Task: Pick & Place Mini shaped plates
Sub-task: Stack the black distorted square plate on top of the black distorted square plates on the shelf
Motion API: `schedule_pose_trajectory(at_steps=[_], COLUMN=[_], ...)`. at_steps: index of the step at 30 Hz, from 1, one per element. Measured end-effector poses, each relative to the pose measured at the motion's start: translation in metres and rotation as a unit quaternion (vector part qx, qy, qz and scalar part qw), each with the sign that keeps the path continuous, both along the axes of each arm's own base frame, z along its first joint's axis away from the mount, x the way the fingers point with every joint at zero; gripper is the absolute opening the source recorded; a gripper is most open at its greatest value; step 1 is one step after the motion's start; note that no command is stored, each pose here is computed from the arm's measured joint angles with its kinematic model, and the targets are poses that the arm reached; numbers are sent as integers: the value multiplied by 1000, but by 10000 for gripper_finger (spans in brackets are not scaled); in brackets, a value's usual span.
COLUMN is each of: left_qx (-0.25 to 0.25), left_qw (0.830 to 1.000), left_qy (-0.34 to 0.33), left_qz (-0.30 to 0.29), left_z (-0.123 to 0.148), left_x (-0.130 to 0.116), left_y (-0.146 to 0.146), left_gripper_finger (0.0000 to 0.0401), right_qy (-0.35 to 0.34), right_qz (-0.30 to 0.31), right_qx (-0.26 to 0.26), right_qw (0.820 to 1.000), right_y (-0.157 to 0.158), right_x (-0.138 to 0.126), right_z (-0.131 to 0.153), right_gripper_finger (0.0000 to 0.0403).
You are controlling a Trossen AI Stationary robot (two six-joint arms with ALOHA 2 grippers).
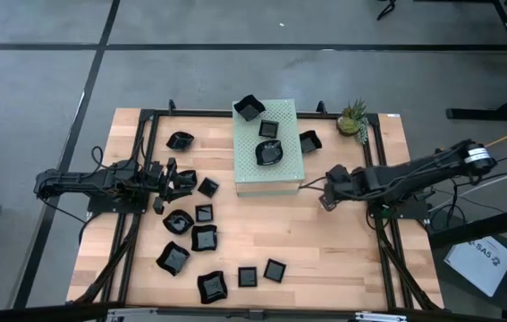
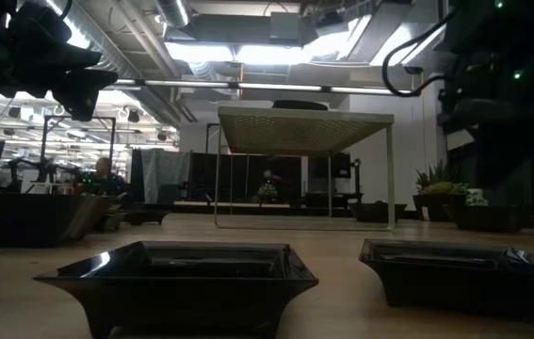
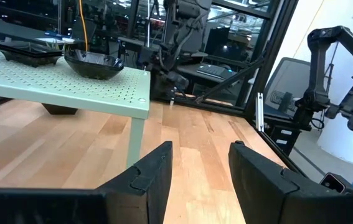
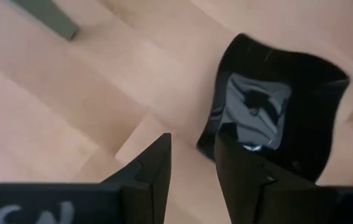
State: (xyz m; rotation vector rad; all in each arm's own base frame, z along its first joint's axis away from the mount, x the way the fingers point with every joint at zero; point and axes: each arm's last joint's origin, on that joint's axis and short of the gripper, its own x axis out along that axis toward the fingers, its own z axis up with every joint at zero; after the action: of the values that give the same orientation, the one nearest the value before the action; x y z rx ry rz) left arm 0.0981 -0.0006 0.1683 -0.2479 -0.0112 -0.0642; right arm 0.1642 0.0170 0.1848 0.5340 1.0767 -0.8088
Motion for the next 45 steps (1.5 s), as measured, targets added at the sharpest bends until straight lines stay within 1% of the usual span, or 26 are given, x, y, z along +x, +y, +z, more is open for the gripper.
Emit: schedule_pose_trajectory(at_steps=[9,14,19,23,27,33,34,39,42,45], left_qx=[0,0,0,0,0,0,0,0,0,0], left_qw=[1000,1000,1000,1000,1000,1000,1000,1000,1000,1000], left_qy=[0,0,0,0,0,0,0,0,0,0], left_qz=[0,0,0,0,0,0,0,0,0,0], left_z=[0,0,0,0,0,0,0,0,0,0], left_x=[0,0,0,0,0,0,0,0,0,0], left_y=[0,0,0,0,0,0,0,0,0,0], left_gripper_finger=[152,152,152,152,152,152,152,152,152,152], right_qy=[36,52,76,79,87,92,92,95,97,92], right_qz=[-8,-5,-13,-9,-4,-4,-4,-6,-5,-8], right_qx=[-34,-39,-65,-69,-74,-79,-80,-78,-71,-64], right_qw=[999,998,995,994,993,993,992,992,993,994], right_y=[-6,-9,-14,-16,-17,-17,-17,-17,-17,-17], right_x=[11,20,22,26,27,27,27,26,25,22], right_z=[-14,-24,-31,-35,-37,-39,-39,-39,-38,-33], right_gripper_finger=[122,122,122,120,93,14,9,17,7,7])
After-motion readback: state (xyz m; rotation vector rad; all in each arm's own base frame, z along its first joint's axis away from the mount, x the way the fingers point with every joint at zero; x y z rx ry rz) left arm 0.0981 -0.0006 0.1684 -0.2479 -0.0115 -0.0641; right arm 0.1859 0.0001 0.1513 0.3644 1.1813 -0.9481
